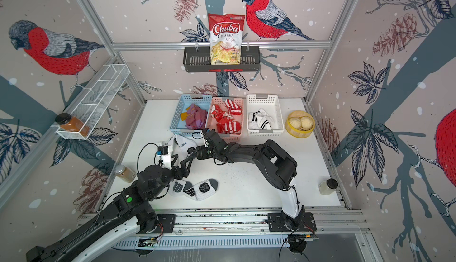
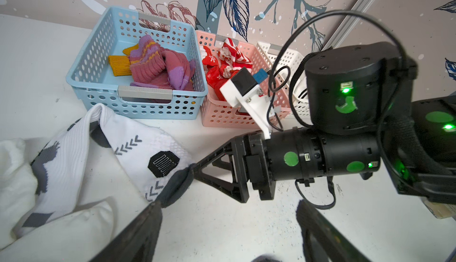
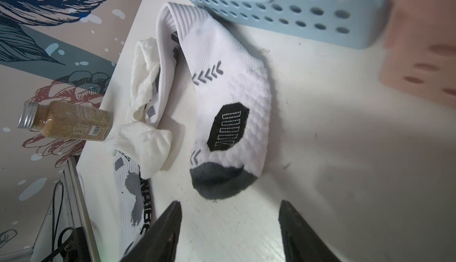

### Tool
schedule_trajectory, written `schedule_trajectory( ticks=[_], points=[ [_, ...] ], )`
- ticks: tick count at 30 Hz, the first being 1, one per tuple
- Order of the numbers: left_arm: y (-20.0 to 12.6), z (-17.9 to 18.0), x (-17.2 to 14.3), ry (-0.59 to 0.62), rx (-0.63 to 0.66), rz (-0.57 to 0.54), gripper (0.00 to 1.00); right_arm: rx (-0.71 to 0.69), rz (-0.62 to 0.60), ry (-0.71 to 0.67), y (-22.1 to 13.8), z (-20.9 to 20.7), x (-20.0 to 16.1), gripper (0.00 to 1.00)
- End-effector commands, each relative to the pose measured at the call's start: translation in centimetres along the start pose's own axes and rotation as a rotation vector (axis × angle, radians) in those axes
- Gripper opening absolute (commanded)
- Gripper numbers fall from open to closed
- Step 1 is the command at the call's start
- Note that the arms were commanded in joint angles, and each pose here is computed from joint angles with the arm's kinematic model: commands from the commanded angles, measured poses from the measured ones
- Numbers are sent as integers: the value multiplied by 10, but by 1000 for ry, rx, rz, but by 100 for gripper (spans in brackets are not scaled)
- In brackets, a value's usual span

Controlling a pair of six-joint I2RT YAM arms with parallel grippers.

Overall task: Sort the socks into the basket by color
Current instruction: Pick up the sock at the center of the board.

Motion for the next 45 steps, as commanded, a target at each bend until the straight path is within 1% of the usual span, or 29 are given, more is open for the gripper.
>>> schedule_trajectory(
  ticks=[1,11,15,19,21,23,24,29,34,45],
  points=[
    [0,2,-2,4,15,7,86,24,11,6,9,4,0,64],
    [2,1,-4,9,10,17,86,7,38,16,31,-1,0,60],
    [1,1,-4,8,8,15,87,-2,42,20,38,-3,2,57],
    [1,1,-4,8,3,13,87,-2,38,28,39,-5,5,49],
    [1,0,-4,8,-1,13,87,-1,35,25,38,-5,6,42],
    [1,0,-4,9,-3,14,87,4,28,19,35,-3,7,31],
    [1,0,-4,10,-4,14,87,8,25,15,33,-2,8,28],
    [0,1,-4,8,-2,12,87,1,6,-23,18,7,15,9],
    [0,1,-3,7,-3,8,88,-7,-32,-66,-6,21,27,5],
    [0,0,-2,8,-13,4,88,-34,-186,-153,-78,53,61,5]
  ],
)
Point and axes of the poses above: each gripper's point midway between its finger pads, its own y axis out along the fingers, its own z axis along the line the jaws close on, x = y × z, the point moved 9 cm from there along -y, back along the fingers, and after that the axes turned 6 degrees about y, right-handed, at the moved point
